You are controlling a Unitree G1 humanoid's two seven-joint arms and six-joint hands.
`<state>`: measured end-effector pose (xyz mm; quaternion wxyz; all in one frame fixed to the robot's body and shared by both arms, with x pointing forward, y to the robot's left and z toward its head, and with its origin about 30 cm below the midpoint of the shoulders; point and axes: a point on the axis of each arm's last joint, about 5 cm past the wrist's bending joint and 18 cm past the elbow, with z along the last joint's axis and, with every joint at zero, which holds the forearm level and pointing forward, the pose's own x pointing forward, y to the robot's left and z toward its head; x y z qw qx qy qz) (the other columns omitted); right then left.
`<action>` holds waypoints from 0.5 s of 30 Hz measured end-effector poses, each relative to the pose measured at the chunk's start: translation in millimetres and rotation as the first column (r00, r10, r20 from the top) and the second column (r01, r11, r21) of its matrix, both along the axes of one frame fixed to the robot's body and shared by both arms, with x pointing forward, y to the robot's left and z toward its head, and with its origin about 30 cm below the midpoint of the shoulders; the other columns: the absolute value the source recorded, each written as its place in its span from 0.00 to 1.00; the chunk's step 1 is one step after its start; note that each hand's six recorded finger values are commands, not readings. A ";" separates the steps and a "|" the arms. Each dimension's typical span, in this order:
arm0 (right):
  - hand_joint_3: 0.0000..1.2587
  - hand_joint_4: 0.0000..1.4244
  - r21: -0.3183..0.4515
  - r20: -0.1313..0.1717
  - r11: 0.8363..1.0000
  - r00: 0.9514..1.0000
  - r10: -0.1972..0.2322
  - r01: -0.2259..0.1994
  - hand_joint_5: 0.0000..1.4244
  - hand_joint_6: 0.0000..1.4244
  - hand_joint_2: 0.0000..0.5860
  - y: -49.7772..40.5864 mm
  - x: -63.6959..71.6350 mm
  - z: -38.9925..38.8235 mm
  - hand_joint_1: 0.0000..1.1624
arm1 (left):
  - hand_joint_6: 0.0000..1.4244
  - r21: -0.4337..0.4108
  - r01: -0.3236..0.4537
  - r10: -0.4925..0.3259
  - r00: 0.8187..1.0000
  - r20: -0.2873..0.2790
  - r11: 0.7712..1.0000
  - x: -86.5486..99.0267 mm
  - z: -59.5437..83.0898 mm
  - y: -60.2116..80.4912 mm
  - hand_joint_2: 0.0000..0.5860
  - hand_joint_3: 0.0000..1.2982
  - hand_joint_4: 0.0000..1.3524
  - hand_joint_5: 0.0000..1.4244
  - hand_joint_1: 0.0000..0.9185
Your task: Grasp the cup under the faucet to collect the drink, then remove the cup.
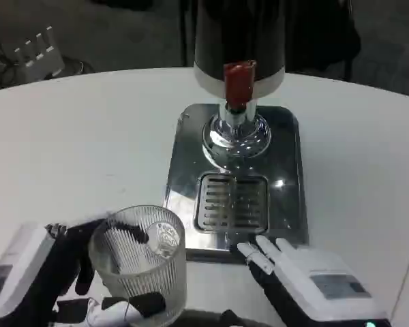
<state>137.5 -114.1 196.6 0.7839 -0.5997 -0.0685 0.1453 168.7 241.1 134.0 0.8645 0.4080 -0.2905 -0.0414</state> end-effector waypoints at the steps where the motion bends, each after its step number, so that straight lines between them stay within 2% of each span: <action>1: 0.07 0.00 0.000 -0.002 1.000 1.000 -0.001 0.001 0.00 0.00 0.75 -0.1 -0.4 -0.3 0.31 | 1.00 0.000 0.001 -0.001 1.000 0.001 1.000 0.0 0.2 -0.1 0.39 0.77 0.77 0.89 0.56; 12: 0.08 0.00 -0.002 0.004 1.000 1.000 -0.016 0.016 0.00 0.00 0.75 -1.4 -1.6 0.6 0.31 | 1.00 -0.009 -0.002 0.002 1.000 -0.004 1.000 -1.1 -1.5 -1.1 0.39 0.77 0.77 0.89 0.56; 15: 0.08 0.00 0.007 0.017 1.000 1.000 -0.026 0.026 0.00 0.00 0.75 -2.5 -2.8 3.0 0.31 | 1.00 -0.008 0.003 -0.003 1.000 0.003 1.000 0.6 -0.1 -1.8 0.39 0.77 0.77 0.89 0.56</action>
